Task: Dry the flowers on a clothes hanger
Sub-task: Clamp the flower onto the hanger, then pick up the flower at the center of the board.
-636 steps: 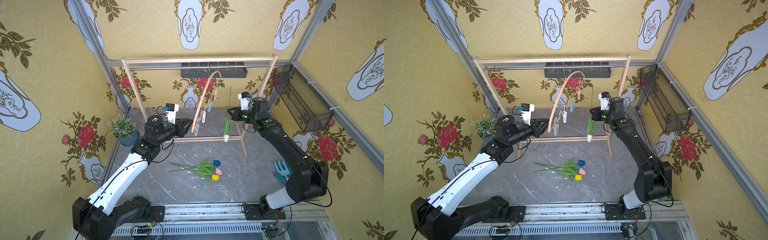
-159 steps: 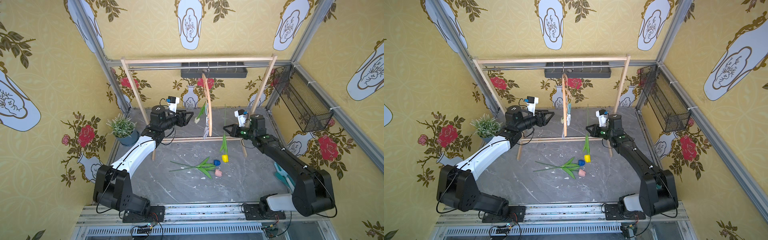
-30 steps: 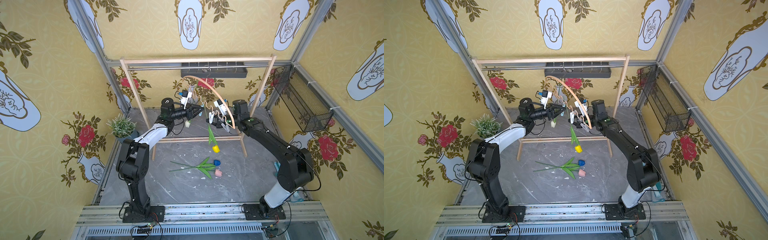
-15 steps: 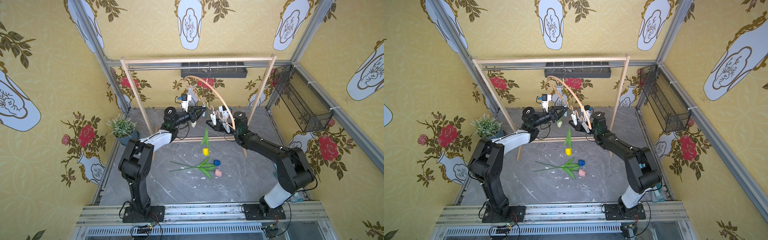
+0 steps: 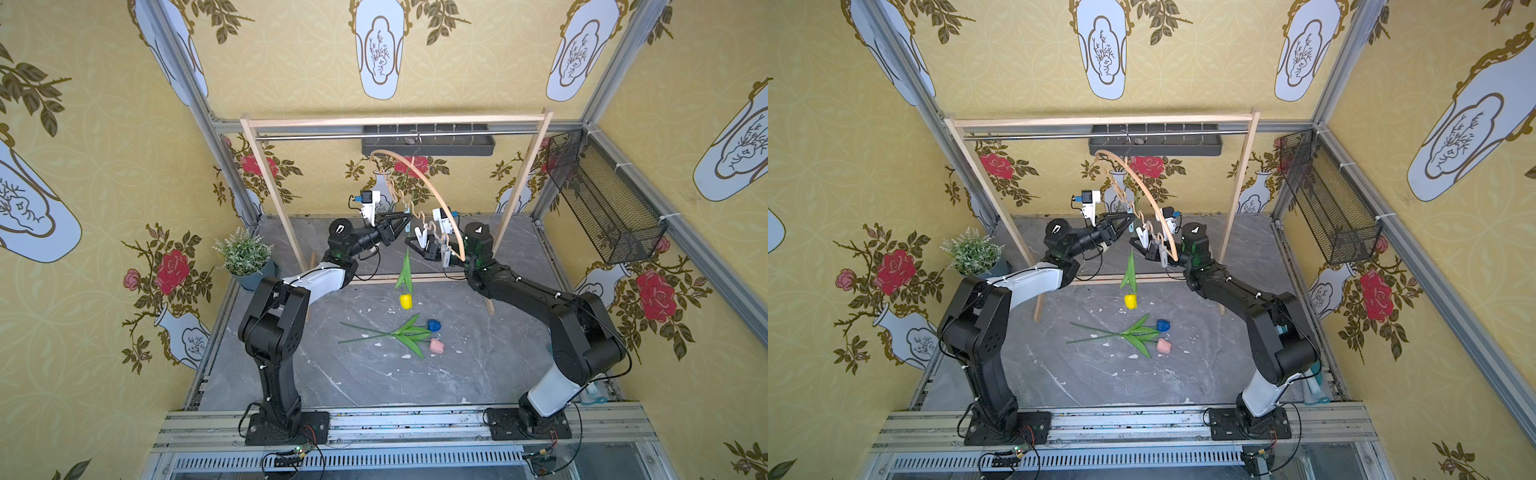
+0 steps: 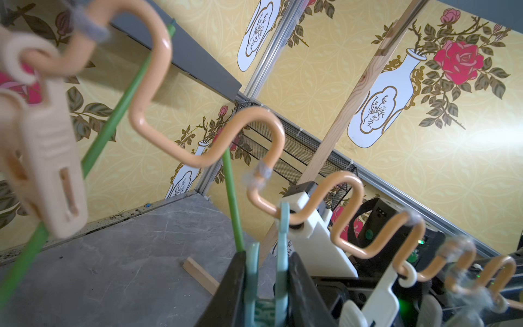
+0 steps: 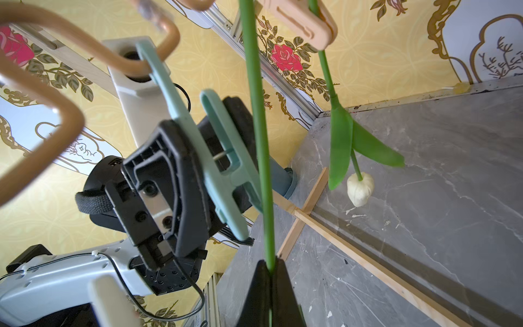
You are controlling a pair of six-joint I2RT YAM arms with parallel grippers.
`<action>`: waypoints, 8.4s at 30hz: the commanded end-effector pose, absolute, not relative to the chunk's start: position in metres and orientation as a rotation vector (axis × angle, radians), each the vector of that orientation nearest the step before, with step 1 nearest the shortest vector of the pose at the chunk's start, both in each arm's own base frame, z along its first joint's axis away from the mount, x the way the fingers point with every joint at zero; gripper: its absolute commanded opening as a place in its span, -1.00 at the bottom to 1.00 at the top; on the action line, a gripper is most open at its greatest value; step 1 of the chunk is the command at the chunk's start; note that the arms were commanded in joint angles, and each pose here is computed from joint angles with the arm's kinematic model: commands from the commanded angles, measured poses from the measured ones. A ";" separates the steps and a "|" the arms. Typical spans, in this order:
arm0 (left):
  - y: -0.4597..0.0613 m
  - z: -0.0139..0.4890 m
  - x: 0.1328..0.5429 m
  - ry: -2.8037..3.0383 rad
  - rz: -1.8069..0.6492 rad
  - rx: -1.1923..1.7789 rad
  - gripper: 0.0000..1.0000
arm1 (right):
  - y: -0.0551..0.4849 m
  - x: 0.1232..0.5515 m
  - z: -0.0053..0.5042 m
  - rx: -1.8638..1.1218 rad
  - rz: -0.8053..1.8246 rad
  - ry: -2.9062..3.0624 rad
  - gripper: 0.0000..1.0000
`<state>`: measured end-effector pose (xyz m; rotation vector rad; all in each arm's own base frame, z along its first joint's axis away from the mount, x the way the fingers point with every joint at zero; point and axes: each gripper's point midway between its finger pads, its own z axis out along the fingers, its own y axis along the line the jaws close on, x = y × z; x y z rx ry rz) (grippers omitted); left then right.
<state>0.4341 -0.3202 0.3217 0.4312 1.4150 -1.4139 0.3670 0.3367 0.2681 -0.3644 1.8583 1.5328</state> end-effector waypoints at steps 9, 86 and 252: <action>-0.318 0.316 0.435 1.409 -1.424 0.404 -0.88 | 0.341 0.362 0.297 -0.439 1.551 1.715 -1.00; -0.136 0.196 0.338 2.059 -0.535 -0.280 0.53 | 0.277 0.261 0.126 -0.538 1.081 2.260 0.03; -0.267 0.237 0.272 1.890 -1.440 0.303 -0.63 | 0.339 0.186 0.177 -0.677 1.372 2.078 -1.00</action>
